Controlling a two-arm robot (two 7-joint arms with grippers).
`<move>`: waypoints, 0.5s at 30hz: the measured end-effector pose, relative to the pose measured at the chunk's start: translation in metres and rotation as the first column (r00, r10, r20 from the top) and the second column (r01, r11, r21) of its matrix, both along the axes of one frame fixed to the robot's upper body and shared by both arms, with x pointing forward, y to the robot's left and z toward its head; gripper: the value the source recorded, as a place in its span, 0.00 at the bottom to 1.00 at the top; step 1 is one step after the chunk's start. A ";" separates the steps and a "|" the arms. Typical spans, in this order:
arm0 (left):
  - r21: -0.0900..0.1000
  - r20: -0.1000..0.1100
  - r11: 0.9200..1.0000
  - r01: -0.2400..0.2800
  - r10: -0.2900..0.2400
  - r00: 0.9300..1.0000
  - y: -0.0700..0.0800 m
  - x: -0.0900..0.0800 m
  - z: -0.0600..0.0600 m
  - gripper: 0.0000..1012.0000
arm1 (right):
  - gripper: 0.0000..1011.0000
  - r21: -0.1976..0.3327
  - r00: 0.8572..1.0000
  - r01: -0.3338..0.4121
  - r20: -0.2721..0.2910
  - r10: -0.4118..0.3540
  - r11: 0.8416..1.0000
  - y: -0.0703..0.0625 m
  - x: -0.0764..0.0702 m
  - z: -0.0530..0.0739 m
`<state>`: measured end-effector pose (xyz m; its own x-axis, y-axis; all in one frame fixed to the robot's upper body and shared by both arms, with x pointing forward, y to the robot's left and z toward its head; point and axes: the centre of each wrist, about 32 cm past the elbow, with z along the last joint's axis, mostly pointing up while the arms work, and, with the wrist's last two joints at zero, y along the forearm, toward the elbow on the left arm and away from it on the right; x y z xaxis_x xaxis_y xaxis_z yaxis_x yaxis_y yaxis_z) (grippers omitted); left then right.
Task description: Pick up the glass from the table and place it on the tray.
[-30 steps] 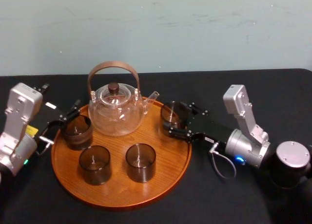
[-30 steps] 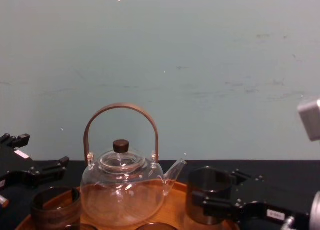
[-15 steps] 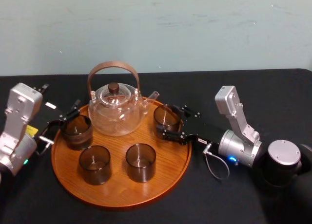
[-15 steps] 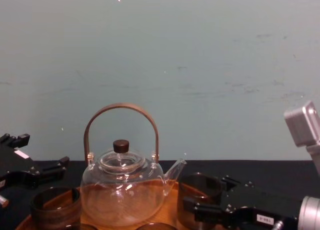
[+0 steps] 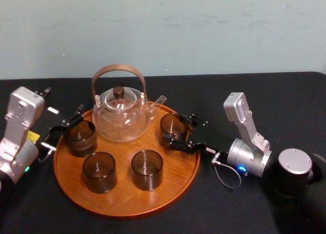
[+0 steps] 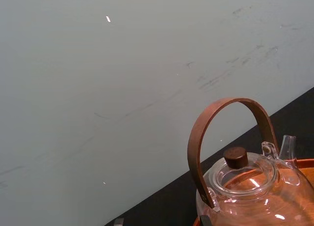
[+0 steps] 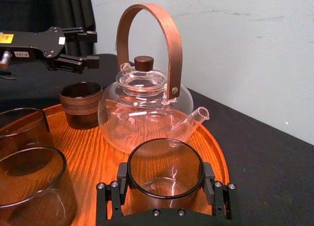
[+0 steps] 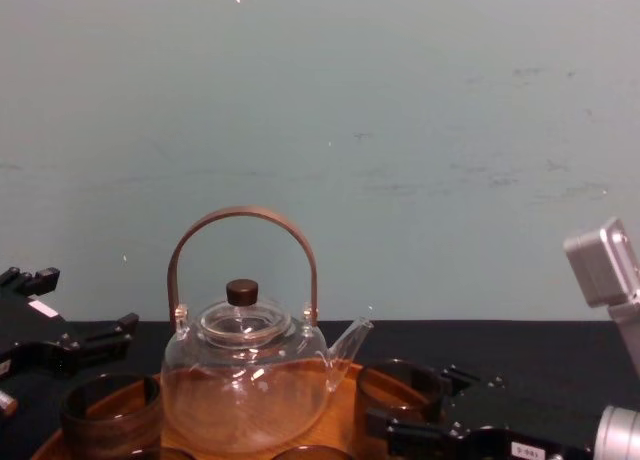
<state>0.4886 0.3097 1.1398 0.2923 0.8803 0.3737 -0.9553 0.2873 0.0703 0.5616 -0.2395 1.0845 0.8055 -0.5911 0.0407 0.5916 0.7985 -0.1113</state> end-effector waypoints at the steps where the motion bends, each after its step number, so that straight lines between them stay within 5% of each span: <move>1: 0.000 0.000 1.000 0.000 0.000 1.000 0.000 0.000 0.000 0.99 | 0.89 0.000 1.000 0.001 -0.001 -0.001 1.000 0.000 0.000 0.000; 15: 0.000 0.000 1.000 0.000 0.000 1.000 0.000 0.000 0.000 0.99 | 0.89 -0.001 1.000 0.002 -0.002 -0.002 1.000 0.000 0.000 0.000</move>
<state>0.4886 0.3097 1.1398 0.2922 0.8803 0.3738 -0.9553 0.2873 0.0702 0.5615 -0.2394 1.0840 0.8046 -0.5925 0.0400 0.5928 0.7973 -0.1133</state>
